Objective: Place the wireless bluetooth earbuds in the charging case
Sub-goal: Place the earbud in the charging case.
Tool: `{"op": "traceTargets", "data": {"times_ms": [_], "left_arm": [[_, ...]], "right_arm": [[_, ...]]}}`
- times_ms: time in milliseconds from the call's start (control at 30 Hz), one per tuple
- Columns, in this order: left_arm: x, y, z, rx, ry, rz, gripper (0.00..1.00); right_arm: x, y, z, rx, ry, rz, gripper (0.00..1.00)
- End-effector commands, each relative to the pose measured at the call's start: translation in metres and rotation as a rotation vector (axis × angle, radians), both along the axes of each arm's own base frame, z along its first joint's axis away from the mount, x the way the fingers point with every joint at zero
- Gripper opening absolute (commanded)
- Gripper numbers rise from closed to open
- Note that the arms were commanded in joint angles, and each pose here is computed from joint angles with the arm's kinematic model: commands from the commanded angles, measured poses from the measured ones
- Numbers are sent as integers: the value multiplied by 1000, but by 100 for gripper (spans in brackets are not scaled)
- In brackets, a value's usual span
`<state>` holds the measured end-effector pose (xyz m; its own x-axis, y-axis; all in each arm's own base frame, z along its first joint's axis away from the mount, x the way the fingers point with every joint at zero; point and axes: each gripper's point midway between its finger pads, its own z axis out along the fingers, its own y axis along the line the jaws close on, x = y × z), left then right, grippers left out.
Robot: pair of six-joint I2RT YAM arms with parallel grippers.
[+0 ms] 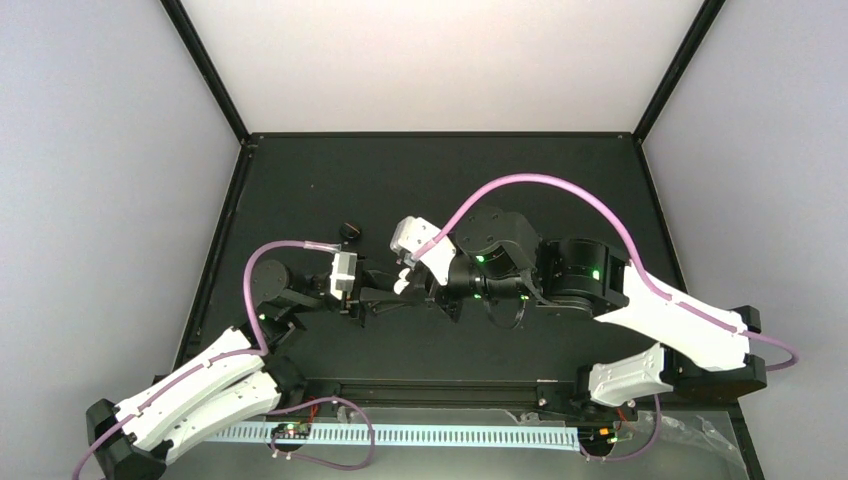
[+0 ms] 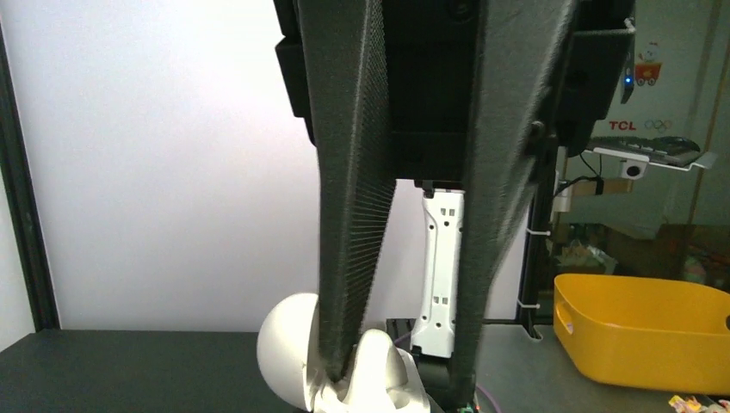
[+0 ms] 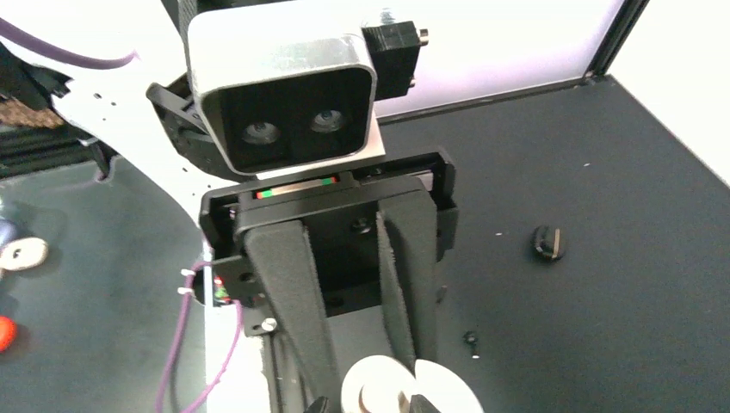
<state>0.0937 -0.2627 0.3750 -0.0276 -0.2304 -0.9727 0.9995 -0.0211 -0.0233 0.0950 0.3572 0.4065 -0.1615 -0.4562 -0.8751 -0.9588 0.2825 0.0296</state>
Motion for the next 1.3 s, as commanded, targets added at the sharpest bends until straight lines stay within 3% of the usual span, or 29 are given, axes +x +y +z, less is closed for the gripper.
{"op": "traceTargets", "data": {"times_ms": [0, 333, 467, 667, 833, 1000, 1267], "left_arm": [[-3, 3, 19, -56, -82, 20, 2], [1, 0, 8, -35, -61, 24, 2], [-1, 2, 10, -41, -68, 21, 1], [-7, 6, 16, -58, -86, 16, 2], [-7, 7, 17, -58, -90, 17, 2], [-6, 6, 14, -46, -85, 20, 2], [-8, 7, 16, -52, -87, 17, 2]], "right_arm": [[-10, -9, 11, 30, 10, 30, 25], [-8, -31, 67, 183, -41, -9, 45], [14, -47, 75, 211, -92, -142, 46], [45, -56, 50, 139, -91, -306, 47], [40, -42, 32, 96, -58, -256, 50], [22, -35, 47, 192, -29, -153, 66], [21, -26, 28, 126, -3, -138, 76]]}}
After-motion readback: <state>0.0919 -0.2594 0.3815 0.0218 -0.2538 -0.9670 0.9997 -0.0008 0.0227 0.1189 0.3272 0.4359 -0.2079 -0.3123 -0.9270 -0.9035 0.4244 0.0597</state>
